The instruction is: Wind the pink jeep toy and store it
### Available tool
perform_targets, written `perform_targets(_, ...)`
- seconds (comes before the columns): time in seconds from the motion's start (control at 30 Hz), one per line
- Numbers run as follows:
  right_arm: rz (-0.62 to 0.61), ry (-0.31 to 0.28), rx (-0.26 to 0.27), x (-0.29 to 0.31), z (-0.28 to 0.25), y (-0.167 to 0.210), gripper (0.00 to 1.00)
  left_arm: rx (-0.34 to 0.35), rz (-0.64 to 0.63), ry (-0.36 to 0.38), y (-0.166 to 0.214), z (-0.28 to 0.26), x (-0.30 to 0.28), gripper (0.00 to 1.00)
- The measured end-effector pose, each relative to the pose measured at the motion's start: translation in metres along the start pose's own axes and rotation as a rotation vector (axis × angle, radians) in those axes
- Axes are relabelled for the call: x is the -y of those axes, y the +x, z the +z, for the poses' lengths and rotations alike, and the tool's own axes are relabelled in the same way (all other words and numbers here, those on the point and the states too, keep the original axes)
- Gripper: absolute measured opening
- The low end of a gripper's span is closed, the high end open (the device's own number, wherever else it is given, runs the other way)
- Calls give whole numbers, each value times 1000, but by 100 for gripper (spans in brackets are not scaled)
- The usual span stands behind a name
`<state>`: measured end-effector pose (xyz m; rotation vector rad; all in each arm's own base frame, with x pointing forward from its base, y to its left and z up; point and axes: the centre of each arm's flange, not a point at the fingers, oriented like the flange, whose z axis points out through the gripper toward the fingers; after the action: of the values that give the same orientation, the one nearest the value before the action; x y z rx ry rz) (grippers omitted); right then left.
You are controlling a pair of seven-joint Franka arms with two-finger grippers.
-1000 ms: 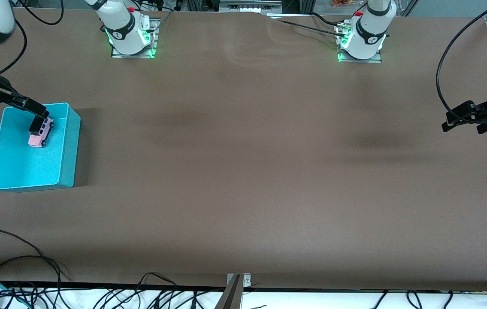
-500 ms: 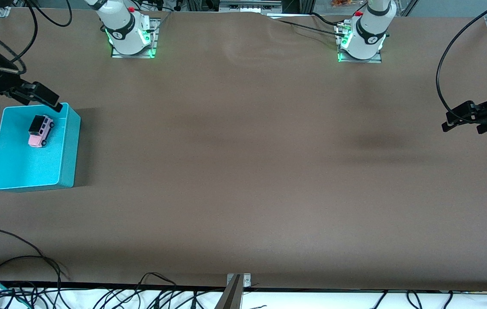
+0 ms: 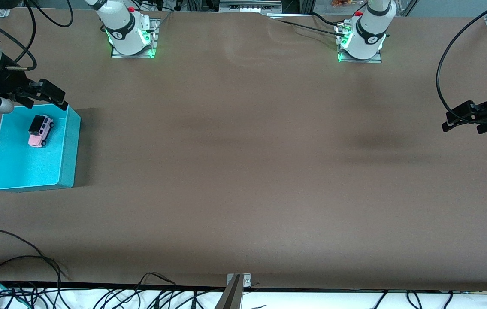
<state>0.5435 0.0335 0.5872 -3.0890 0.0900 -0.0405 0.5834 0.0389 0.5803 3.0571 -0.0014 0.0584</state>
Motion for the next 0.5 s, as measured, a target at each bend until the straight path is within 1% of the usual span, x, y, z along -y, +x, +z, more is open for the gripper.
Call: perform_targets(0.5, -59, 0, 7, 2, 3, 1, 100, 0, 0, 0, 0, 0, 0, 100)
